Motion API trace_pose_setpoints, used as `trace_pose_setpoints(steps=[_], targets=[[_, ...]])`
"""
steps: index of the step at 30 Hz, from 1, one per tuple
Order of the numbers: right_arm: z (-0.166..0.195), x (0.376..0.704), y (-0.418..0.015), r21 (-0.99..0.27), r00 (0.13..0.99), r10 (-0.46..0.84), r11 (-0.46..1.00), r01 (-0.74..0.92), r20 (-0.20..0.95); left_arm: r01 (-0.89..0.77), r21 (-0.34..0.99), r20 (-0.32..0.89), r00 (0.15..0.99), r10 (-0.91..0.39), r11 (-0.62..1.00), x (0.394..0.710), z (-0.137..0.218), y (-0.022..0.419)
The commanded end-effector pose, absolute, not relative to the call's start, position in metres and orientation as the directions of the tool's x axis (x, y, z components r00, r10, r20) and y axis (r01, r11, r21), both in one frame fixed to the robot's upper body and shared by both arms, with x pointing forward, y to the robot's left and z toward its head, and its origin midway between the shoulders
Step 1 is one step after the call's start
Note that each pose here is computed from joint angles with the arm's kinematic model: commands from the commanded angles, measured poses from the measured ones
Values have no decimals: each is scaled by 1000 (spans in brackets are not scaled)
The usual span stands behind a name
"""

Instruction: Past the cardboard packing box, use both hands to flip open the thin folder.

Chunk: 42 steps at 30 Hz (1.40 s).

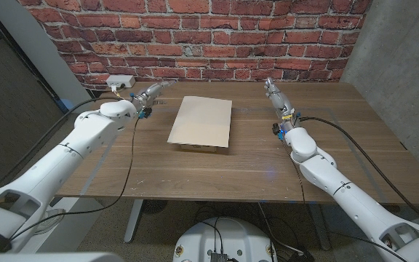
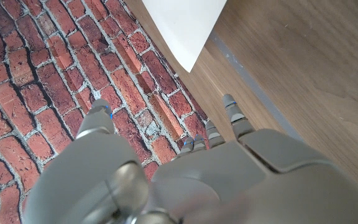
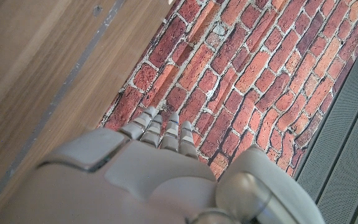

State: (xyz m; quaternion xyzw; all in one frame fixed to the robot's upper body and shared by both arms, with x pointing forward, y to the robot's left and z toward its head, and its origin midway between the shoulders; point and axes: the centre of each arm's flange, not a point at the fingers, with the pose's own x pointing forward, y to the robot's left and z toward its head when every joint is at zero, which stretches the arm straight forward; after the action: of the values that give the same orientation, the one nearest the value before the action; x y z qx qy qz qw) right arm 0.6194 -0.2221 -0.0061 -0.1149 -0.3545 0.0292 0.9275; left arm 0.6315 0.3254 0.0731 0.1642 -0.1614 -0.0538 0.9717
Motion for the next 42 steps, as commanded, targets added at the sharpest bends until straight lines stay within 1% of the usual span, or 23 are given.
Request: trace_pose_setpoints(steps=[1,6,20,42], targets=[[-7,621,-219,-223,742,126,974,33,658,127,376,169,965,-202,918,641,78,335],[-7,621,-218,-218,734,126,976,31,667,176,397,114,964,-239,901,642,78,334],[-12,619,-220,-200,727,118,979,26,677,213,435,-6,972,-233,875,636,77,335],[-25,607,-229,-165,717,85,985,43,692,273,449,-68,960,-273,851,650,75,319]])
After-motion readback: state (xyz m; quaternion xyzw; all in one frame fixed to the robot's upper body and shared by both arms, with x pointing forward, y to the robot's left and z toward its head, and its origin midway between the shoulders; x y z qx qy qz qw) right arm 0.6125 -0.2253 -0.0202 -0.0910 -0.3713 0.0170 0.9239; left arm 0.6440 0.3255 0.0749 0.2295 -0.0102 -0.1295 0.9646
